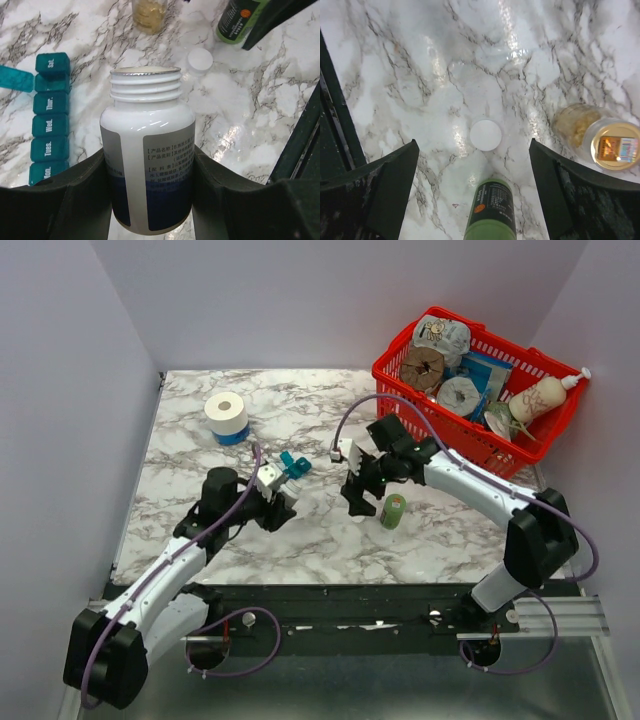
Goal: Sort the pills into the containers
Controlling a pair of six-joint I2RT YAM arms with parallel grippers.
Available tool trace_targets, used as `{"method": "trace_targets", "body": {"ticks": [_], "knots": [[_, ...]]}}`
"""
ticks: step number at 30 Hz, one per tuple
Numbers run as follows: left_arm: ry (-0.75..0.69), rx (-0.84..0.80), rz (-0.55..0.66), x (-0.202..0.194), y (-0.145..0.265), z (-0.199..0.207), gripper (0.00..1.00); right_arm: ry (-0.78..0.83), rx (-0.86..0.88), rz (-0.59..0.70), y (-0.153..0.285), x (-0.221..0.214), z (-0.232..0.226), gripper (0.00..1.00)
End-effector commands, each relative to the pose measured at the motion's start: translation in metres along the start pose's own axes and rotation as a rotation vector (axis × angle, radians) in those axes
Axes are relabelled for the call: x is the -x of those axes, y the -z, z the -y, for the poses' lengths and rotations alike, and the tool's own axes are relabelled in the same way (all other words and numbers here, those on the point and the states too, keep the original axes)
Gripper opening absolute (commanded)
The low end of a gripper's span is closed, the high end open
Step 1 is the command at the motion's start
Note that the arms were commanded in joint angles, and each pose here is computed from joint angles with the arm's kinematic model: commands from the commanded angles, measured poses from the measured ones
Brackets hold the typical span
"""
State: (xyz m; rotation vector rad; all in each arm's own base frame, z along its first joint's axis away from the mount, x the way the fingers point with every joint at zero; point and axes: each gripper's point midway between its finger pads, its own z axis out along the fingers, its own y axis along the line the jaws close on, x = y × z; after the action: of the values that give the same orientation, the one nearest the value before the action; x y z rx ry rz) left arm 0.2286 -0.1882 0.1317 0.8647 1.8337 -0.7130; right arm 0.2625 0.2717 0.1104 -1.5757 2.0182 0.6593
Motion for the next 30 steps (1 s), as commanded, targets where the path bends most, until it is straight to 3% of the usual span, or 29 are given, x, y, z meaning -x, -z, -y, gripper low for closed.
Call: {"method": "trace_targets", "body": {"ticks": [1,4,6,10,13,16,19,21,22,26,30], "knots": [[0.162,-0.132,0.014,0.043,0.003,0.015,0.00,0.045,-0.018,0.123,0.038,0.032,0.003,1.00],[0.130,-0.125,-0.029,0.038,0.009,0.026,0.00,0.044,-0.032,0.160,0.051,0.035,0.006,1.00],[0.093,0.002,0.009,0.033,0.017,-0.001,0.00,0.043,-0.028,0.175,0.053,0.035,0.005,1.00],[0.094,-0.112,0.016,0.050,0.004,0.021,0.00,0.031,-0.027,0.170,0.051,0.032,0.007,1.00],[0.080,-0.009,0.064,0.048,0.007,-0.009,0.00,0.034,-0.033,0.180,0.052,0.033,0.008,1.00],[0.061,-0.092,-0.005,0.049,-0.006,0.014,0.00,0.025,-0.031,0.182,0.052,0.033,0.008,1.00],[0.194,-0.026,0.021,0.042,0.001,-0.024,0.00,0.025,-0.044,0.188,0.055,0.034,0.010,1.00],[0.125,-0.076,-0.073,0.039,-0.011,-0.007,0.00,0.019,-0.050,0.194,0.057,0.034,0.011,1.00],[0.091,-0.022,-0.099,0.036,-0.012,-0.011,0.00,0.015,-0.051,0.196,0.057,0.033,0.011,1.00],[0.154,-0.010,-0.184,0.023,-0.013,-0.031,0.00,0.009,-0.051,0.196,0.057,0.032,0.012,1.00],[0.094,-0.007,-0.118,0.032,-0.015,-0.033,0.00,0.006,-0.058,0.196,0.057,0.030,0.014,1.00]]}}
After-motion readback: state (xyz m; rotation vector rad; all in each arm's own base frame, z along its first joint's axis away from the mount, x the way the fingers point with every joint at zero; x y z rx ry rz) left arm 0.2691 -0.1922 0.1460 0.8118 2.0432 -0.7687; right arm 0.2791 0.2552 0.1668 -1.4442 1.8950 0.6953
